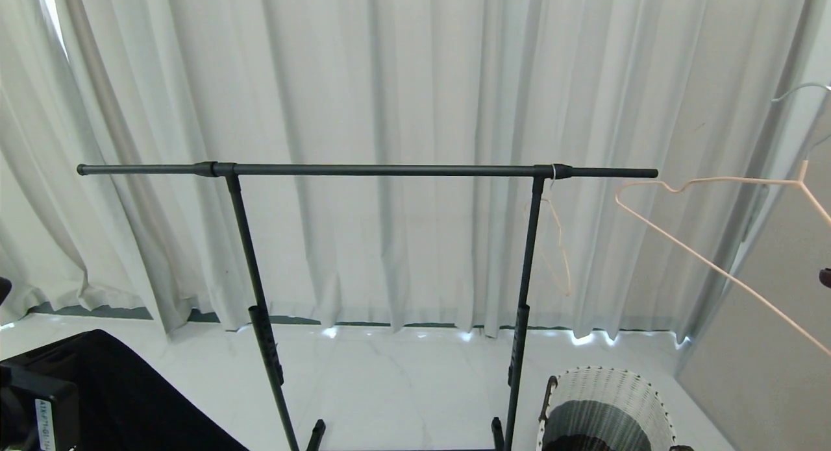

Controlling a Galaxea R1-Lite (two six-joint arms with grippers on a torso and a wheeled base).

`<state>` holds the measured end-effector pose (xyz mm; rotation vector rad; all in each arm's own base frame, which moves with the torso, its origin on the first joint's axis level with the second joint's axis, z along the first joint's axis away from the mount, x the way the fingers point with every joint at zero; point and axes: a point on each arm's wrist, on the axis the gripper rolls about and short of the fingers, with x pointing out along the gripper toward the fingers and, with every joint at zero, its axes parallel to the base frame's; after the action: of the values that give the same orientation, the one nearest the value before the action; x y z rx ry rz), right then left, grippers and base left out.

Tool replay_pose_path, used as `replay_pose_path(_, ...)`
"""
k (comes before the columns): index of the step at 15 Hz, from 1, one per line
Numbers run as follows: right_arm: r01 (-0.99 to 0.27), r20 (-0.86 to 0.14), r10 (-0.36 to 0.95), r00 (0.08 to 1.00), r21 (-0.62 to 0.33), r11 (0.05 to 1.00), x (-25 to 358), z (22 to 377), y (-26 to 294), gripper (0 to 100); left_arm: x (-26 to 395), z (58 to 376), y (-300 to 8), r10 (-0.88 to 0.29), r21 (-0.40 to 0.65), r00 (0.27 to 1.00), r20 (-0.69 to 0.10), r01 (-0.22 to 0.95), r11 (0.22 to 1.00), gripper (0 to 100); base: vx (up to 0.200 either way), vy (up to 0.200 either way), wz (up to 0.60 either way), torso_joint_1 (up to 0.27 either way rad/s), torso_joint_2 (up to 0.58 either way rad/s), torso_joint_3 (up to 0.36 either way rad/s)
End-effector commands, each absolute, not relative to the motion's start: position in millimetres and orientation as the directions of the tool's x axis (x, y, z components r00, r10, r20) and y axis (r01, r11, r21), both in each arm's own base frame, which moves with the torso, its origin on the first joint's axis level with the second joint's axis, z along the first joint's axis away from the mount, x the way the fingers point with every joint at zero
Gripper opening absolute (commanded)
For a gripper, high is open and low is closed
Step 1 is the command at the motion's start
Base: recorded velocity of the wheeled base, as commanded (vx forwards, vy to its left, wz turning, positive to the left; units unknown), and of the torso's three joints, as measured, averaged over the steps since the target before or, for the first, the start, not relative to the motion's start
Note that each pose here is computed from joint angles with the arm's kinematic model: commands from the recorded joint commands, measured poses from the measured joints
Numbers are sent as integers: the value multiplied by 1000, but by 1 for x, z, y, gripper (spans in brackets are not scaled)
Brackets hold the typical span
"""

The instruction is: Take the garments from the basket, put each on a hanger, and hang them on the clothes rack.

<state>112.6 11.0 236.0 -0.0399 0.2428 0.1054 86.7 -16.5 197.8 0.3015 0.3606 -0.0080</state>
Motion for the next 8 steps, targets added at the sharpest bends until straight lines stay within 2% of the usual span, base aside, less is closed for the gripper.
replay_pose_path(1, -136, -219, 127, 967, -23, 990, 107, 239, 12, 0, 87, 197, -16, 46, 291, 935, -350, 62, 955, 0, 0, 200, 0, 2, -2, 2)
replay_pose_path(8, -351, -234, 337, 912, -21, 936, 105, 236, 36, 0, 87, 196, -17, 47, 289, 934, -354, 62, 955, 0, 0, 200, 0, 2, 3, 2)
